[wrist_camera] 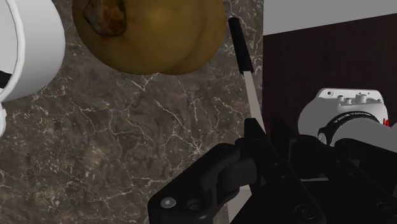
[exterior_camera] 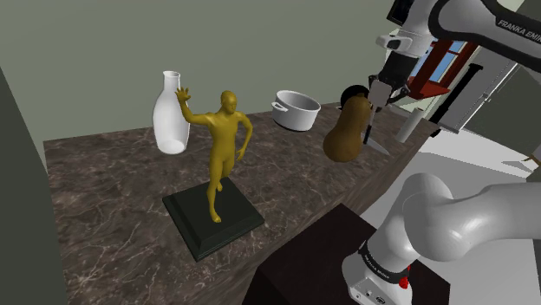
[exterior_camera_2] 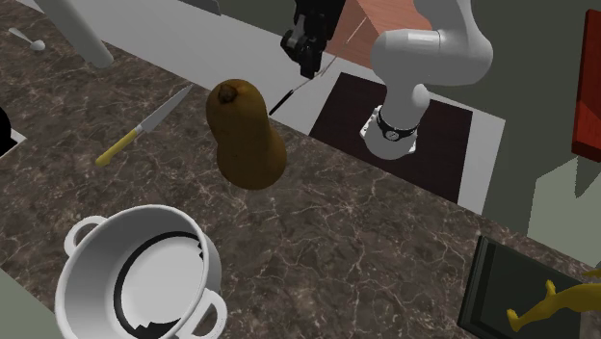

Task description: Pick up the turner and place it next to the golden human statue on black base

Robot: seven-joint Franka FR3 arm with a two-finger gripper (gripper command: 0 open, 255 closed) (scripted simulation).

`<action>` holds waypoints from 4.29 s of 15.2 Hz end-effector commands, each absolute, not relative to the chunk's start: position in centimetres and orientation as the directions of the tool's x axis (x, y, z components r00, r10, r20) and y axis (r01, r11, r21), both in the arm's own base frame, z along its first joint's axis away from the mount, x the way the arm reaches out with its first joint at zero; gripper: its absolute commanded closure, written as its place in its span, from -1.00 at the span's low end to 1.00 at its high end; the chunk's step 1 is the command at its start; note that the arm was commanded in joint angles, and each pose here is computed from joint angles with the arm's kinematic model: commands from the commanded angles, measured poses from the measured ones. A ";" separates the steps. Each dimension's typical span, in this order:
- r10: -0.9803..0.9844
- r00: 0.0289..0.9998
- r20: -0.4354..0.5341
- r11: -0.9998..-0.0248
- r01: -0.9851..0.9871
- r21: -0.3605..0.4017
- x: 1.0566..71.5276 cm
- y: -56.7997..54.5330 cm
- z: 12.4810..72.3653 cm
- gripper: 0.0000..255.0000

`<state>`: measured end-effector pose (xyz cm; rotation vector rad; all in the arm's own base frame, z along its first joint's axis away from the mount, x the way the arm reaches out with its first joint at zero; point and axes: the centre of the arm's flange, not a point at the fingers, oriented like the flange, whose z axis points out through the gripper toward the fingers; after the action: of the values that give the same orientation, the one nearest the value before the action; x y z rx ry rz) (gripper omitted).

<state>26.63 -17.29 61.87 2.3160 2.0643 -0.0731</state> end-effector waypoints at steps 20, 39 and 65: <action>0.992 0.114 -0.060 -0.115 0.993 -0.003 26.6 -17.3 73.0 1.00; 0.992 0.114 -0.060 -0.115 0.993 -0.003 41.1 -3.8 75.1 1.00; 0.992 0.114 -0.060 -0.115 0.993 -0.003 56.2 10.3 69.8 1.00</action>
<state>56.21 10.30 70.46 2.3168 2.0646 -0.0736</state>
